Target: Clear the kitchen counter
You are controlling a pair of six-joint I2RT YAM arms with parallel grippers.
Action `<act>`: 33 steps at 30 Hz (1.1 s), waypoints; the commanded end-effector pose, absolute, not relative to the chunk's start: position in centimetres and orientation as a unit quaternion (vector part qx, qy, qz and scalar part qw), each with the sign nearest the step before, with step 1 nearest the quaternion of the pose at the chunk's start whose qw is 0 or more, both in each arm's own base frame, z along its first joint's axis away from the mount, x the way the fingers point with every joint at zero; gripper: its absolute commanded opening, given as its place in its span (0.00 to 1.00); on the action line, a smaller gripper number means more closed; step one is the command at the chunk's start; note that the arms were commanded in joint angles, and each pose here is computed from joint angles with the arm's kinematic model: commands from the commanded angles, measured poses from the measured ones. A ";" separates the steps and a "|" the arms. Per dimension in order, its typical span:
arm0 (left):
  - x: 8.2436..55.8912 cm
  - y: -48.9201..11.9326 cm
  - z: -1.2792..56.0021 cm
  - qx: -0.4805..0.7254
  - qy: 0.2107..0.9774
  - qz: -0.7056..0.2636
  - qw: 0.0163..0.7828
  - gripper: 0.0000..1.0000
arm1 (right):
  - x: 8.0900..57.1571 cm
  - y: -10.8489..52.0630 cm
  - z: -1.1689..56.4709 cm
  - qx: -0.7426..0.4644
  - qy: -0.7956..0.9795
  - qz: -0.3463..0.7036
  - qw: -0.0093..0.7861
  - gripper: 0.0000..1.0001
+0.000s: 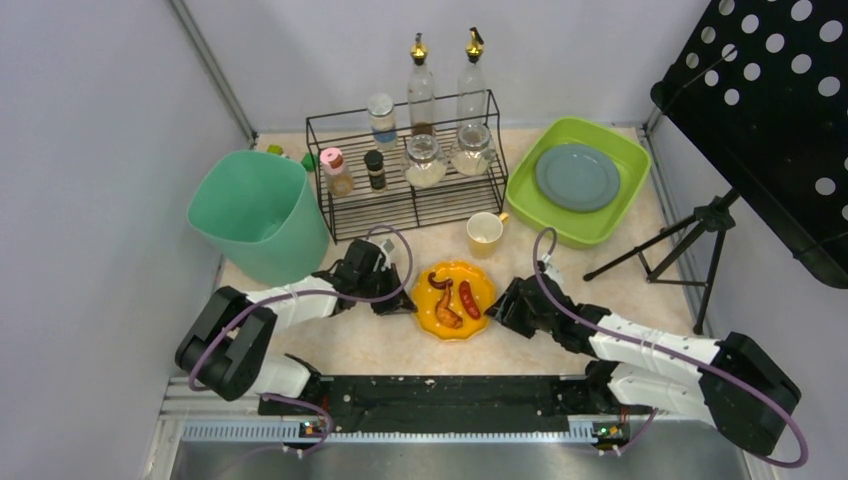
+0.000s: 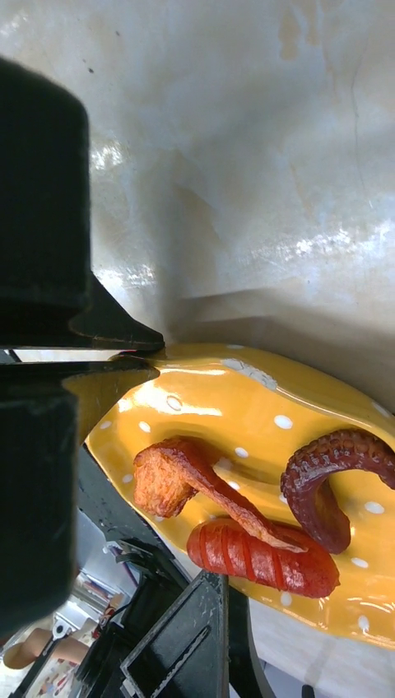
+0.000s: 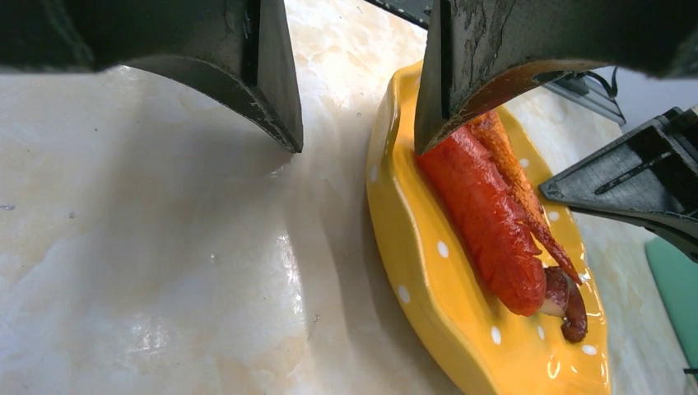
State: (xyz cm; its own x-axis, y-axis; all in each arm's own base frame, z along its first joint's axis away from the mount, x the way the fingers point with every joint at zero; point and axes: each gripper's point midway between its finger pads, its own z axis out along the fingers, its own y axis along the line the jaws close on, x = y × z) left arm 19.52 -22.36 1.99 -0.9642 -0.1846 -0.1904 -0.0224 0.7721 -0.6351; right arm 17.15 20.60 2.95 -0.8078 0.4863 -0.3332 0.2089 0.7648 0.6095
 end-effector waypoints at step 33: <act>15.6 -17.8 -4.6 -0.076 0.969 -0.223 0.079 0.00 | 20.5 22.0 0.7 0.242 0.855 0.350 0.296 0.45</act>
